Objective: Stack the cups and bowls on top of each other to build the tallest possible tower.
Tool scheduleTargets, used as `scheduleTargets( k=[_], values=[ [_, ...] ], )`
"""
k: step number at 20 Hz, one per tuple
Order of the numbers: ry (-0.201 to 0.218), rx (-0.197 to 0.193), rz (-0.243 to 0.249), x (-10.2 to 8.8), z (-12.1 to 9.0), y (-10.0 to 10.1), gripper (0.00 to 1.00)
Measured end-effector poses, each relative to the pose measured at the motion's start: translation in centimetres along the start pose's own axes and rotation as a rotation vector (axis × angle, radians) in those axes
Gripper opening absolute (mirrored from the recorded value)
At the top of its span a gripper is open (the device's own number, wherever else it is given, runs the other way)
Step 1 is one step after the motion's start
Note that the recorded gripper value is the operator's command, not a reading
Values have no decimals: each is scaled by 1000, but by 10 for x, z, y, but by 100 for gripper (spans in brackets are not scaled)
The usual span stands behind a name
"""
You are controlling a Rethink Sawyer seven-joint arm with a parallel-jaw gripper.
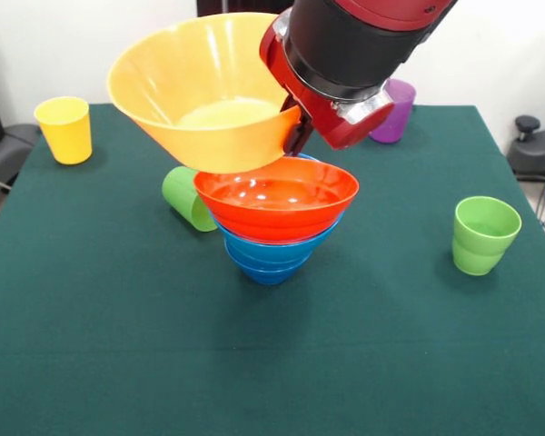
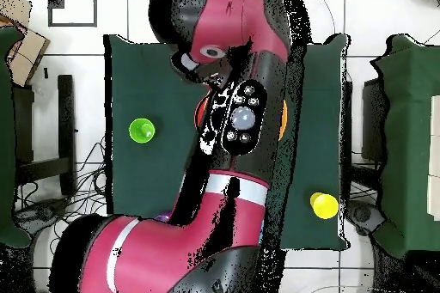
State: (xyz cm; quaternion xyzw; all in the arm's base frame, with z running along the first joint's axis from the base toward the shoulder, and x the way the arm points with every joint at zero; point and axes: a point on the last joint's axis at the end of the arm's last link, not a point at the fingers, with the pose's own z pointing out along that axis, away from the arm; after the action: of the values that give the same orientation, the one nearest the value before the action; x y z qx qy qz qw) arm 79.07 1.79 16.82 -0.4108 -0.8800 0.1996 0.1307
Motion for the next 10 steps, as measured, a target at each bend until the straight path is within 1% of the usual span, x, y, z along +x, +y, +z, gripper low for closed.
scheduleTargets(
  k=[10],
  values=[
    [14, 39, 14, 1, 12, -9, 0]
  ],
)
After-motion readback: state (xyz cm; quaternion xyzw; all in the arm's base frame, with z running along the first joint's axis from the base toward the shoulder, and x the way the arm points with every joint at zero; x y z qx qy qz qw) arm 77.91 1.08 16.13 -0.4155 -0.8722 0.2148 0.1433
